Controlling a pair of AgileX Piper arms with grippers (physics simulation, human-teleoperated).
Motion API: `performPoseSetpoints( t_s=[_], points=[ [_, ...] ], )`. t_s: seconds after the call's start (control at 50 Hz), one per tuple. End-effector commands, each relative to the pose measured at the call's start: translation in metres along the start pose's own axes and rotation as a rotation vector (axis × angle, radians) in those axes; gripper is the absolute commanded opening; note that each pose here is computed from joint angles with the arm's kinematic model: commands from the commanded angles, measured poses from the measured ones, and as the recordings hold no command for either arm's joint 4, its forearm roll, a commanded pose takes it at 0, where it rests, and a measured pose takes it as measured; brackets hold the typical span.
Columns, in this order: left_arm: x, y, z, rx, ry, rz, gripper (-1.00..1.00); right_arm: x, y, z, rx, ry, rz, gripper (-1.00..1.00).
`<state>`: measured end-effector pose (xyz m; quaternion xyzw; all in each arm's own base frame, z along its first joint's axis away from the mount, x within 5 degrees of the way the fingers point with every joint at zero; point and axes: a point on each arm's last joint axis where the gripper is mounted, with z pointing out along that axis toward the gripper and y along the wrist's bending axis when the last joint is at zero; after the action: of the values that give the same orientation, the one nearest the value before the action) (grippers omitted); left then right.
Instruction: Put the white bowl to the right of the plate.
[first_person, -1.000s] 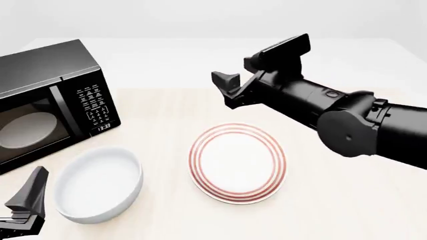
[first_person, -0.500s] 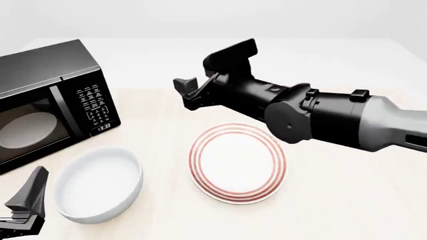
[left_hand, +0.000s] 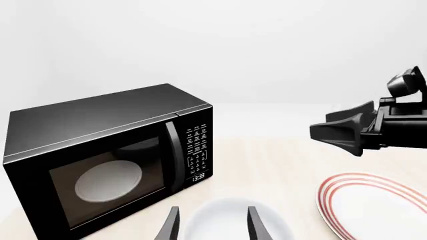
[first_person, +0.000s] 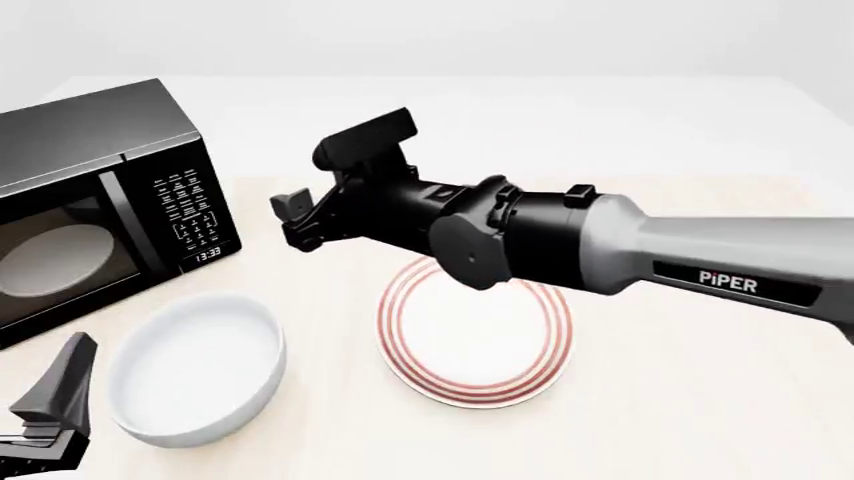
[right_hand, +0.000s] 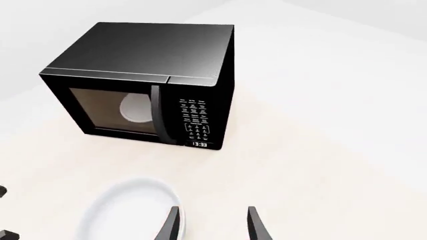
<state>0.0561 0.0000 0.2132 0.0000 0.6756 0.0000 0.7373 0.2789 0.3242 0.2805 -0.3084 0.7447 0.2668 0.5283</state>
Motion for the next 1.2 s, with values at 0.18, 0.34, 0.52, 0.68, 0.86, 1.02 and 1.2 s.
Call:
performPoseSetpoints(
  t_s=[0.18, 0.34, 0.52, 0.68, 0.86, 1.02, 1.2],
  points=[
    [0.000, 0.000, 0.000, 0.000, 0.000, 0.000, 1.00, 0.021, 0.020, 0.035, -0.037, 0.084, 0.040, 1.00],
    [0.000, 0.000, 0.000, 0.000, 0.000, 0.000, 1.00, 0.033, 0.026, 0.047, -0.042, 0.139, 0.054, 1.00],
    [0.000, 0.000, 0.000, 0.000, 0.000, 0.000, 1.00, 0.044, 0.029, 0.053, -0.041, 0.174, 0.082, 1.00],
    [0.000, 0.000, 0.000, 0.000, 0.000, 0.000, 1.00, 0.056, 0.033, 0.062, -0.043, 0.220, 0.087, 1.00],
    [0.000, 0.000, 0.000, 0.000, 0.000, 0.000, 1.00, 0.071, 0.031, 0.073, -0.029, 0.274, 0.113, 1.00],
    [0.000, 0.000, 0.000, 0.000, 0.000, 0.000, 1.00, 0.087, 0.031, 0.081, -0.016, 0.300, 0.181, 1.00],
    [0.000, 0.000, 0.000, 0.000, 0.000, 0.000, 1.00, 0.090, 0.034, 0.081, -0.020, 0.307, 0.186, 1.00]
  ],
)
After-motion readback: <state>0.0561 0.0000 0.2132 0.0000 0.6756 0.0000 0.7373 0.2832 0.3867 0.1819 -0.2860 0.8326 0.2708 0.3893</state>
